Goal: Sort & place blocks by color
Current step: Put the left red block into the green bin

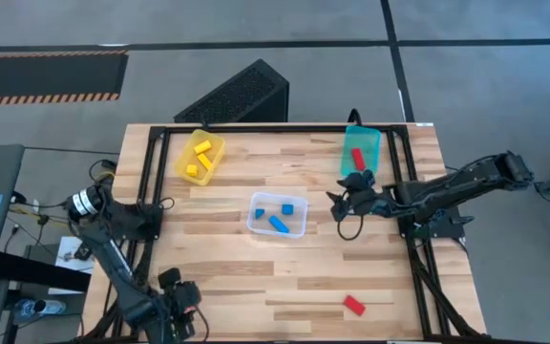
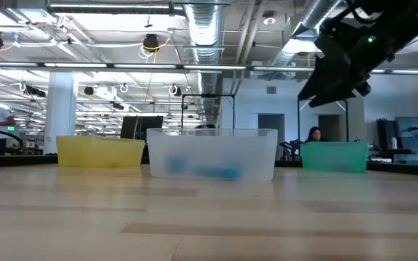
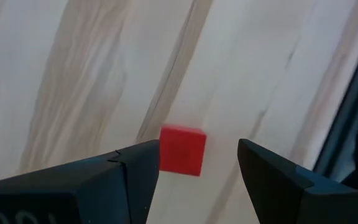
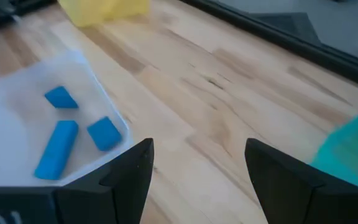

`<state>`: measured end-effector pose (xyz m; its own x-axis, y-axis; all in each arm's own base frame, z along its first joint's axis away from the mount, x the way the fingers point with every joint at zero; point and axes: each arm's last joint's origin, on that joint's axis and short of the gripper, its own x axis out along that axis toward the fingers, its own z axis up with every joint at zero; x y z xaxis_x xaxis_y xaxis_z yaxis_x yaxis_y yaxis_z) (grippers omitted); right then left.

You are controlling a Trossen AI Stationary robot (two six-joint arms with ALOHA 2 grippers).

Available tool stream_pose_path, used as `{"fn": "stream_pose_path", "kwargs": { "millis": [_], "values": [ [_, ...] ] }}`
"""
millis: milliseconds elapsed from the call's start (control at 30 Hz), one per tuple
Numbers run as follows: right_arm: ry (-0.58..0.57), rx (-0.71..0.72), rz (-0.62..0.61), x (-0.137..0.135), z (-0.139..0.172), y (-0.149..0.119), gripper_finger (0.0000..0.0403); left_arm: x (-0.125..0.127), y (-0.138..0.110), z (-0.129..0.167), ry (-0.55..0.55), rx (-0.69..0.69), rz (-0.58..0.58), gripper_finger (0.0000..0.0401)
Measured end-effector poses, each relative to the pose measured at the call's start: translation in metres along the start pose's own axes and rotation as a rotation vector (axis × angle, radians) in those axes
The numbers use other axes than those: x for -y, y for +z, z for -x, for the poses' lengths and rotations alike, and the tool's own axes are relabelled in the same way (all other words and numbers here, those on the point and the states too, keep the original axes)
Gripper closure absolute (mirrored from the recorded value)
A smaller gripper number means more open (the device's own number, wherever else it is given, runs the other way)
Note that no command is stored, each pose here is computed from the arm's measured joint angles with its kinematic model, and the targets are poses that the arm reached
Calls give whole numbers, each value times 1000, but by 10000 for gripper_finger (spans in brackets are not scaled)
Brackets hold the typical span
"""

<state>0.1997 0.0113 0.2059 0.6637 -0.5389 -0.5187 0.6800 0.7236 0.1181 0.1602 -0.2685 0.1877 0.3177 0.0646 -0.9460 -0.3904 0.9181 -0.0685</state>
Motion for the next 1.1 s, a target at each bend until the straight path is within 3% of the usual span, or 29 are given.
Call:
{"fn": "stream_pose_path", "kwargs": {
  "millis": [267,500,600,733,900,1100],
  "values": [
    [9,34,10,-3,2,18,127,2,-13,-23,96,-57,-30,201],
    [28,19,9,-4,2,17,127,0,-17,-40,183,-101,-179,204],
    [38,17,6,-5,3,16,127,4,-17,-44,151,-89,-259,226],
    [67,15,-22,-11,5,13,126,6,-12,-45,150,-20,-304,288],
    [219,-13,-20,-32,-2,7,127,2,3,-49,204,70,-343,301],
    [528,13,-75,-67,-16,5,127,2,35,-41,363,409,-422,301]
  ]
}}
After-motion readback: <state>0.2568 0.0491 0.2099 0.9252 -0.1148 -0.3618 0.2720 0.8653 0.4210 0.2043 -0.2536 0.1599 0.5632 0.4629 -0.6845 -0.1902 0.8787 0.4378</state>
